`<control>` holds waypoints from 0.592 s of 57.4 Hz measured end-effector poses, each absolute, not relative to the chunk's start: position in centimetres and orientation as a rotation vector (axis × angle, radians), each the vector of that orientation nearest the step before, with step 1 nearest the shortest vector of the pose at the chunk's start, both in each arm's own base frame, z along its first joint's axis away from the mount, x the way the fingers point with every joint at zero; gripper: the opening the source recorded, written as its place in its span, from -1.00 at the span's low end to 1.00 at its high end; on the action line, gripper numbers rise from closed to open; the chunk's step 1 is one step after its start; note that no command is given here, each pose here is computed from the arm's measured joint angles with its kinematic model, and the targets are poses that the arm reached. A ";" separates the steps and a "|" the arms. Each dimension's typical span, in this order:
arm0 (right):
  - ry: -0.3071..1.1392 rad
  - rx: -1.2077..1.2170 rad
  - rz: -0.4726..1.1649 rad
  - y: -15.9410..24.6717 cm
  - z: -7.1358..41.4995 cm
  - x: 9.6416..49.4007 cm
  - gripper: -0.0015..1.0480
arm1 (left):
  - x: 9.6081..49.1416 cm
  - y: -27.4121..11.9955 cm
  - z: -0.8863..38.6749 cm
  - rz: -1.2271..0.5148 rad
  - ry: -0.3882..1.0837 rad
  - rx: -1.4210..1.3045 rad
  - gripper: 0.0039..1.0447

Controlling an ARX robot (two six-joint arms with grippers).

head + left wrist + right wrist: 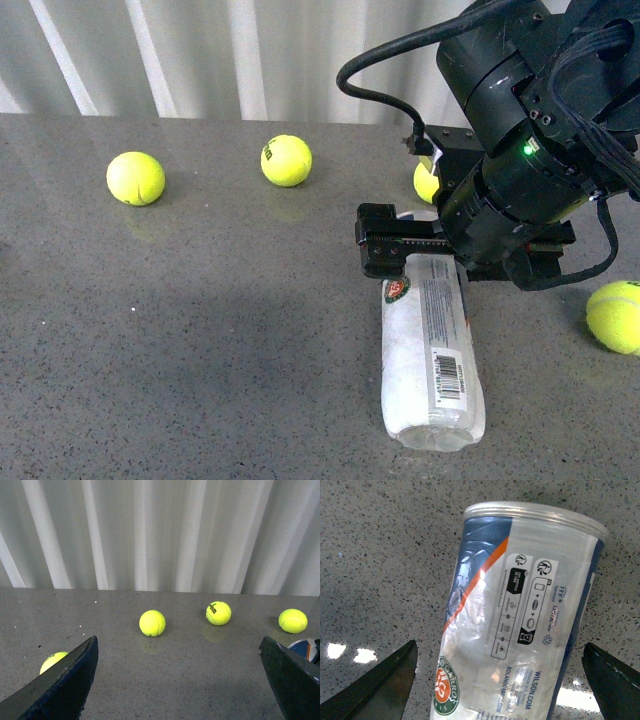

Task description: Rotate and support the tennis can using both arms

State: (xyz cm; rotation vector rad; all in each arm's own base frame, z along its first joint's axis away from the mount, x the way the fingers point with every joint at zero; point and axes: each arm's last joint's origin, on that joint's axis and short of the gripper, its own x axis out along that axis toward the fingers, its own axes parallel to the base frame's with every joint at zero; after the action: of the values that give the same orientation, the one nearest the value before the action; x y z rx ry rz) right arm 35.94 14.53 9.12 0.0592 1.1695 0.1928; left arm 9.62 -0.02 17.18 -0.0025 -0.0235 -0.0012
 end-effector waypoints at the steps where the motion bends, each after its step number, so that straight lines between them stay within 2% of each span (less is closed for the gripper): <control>1: 1.170 0.061 0.191 14.5 9.1 35.9 0.79 | 9.6 0.0 17.2 -0.001 -0.023 -0.003 0.87; 17: 1.159 0.083 0.188 14.6 8.8 35.9 0.06 | 9.6 0.0 17.2 -0.002 -0.023 -0.003 0.87; 24: 1.156 0.086 0.187 14.6 8.8 35.9 -0.19 | 9.6 0.0 17.2 -0.002 -0.023 -0.003 0.87; 34: 1.154 0.084 0.184 14.5 8.8 36.0 -0.45 | 9.6 0.0 17.2 -0.001 -0.023 -0.003 0.87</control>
State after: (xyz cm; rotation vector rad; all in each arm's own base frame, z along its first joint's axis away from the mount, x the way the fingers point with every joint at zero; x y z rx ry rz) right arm 35.95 14.49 8.80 0.0845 1.1540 0.1838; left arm 9.62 -0.02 17.18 -0.0025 -0.0235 -0.0012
